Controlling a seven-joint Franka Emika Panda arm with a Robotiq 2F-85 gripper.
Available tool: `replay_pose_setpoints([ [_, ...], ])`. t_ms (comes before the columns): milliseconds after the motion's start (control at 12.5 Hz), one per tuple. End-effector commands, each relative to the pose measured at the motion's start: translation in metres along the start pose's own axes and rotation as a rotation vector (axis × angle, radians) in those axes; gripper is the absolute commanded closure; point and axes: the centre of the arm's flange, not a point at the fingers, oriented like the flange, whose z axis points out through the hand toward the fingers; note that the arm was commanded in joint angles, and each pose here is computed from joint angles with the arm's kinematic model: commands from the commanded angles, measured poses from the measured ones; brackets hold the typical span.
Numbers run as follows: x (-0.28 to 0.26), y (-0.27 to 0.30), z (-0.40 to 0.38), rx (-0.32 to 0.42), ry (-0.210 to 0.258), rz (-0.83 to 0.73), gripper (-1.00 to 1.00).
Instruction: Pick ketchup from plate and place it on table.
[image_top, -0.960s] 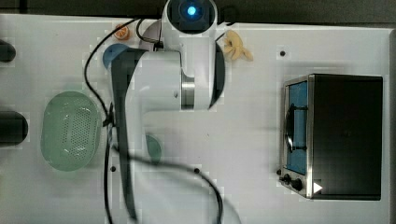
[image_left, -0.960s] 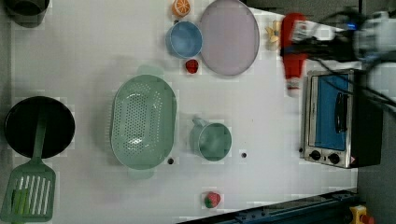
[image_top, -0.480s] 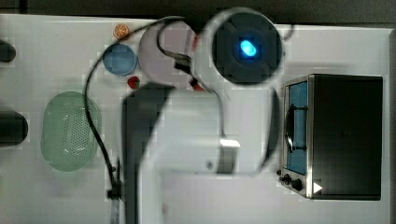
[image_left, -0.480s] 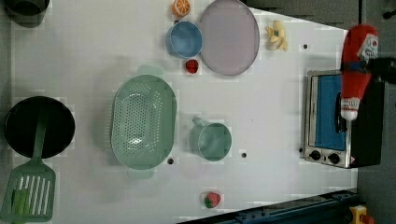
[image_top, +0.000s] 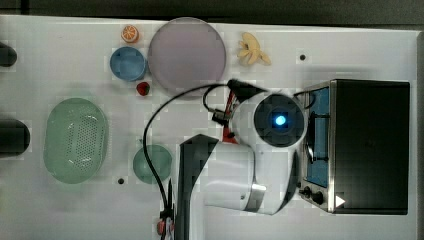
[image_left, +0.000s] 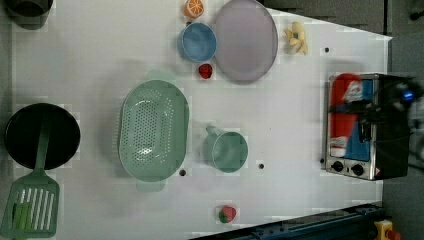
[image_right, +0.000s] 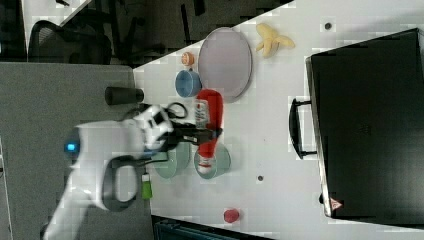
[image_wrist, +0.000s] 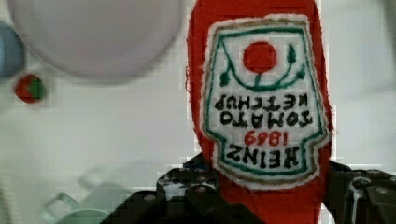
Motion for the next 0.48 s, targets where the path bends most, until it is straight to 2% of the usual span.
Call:
replay_pose_setpoints([
  [80,-0.022,-0.014,0.054,-0.016,-0.024,-0.062,-0.2],
  [480,-0.025,-0.011,0.144,-0.033,-0.061,-0.063,-0.2],
])
